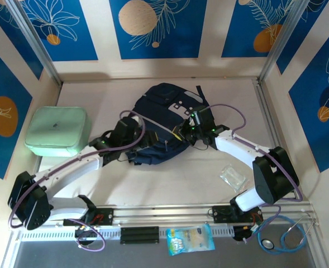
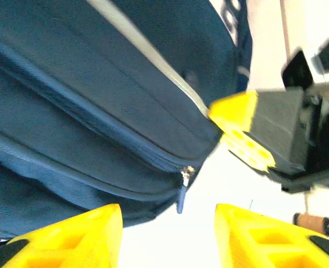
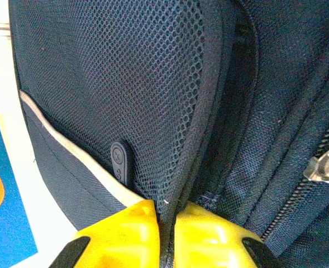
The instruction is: Pack the student bag
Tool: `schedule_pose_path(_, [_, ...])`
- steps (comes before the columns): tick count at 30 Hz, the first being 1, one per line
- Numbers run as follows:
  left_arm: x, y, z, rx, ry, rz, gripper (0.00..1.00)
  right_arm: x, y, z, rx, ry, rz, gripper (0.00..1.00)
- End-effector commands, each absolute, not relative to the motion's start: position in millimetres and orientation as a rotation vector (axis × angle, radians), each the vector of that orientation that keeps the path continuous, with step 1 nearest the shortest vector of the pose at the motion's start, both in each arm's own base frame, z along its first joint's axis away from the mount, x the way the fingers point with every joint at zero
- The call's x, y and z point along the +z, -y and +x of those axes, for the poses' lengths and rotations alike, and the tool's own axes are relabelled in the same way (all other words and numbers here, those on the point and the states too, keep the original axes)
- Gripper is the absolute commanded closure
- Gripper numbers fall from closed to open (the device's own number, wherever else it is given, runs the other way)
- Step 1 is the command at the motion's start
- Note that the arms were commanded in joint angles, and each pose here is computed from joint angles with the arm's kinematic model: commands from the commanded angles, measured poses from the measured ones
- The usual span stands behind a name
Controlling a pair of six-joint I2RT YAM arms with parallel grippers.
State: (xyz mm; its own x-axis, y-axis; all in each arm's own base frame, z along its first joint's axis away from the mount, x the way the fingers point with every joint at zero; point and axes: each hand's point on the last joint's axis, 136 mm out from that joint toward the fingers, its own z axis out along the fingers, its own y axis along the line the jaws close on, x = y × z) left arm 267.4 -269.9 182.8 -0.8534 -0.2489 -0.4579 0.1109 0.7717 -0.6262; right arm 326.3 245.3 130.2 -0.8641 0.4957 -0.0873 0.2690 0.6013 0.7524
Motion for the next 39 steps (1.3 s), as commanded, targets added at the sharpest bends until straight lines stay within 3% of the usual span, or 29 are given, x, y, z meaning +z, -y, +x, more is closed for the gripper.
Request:
schedule_pose_path(1, [170,282,259,-0.714,-2.488,0.097,0.55,165,-252,340,1.214,-2.446,0.549,0.92])
schedule_pose_path(6, [166,317,256,-0.624,-2.515,0.266,0.62,166,-252,340,1.236,-2.442,0.549,0.92])
schedule_pose_path(27, [132,326,283,-0.383,-2.586,0.247,0.76,164,-249,339,1.263,-2.442,0.559,0.93])
schedule_pose_path(31, [129,320,286,-0.333,-2.587,0.227,0.84,161,-246,340,1.253,-2.440,0.569,0.94])
schedule_pose_path(34, [131,315,289,-0.314,-2.579,0.221,1.00,158,-242,340,1.229,-2.443,0.583,0.95])
schedule_pose_path(39, [137,288,295,-0.247,-2.573,0.222,1.00,151,-220,341,1.119,-2.438,0.619,0.96])
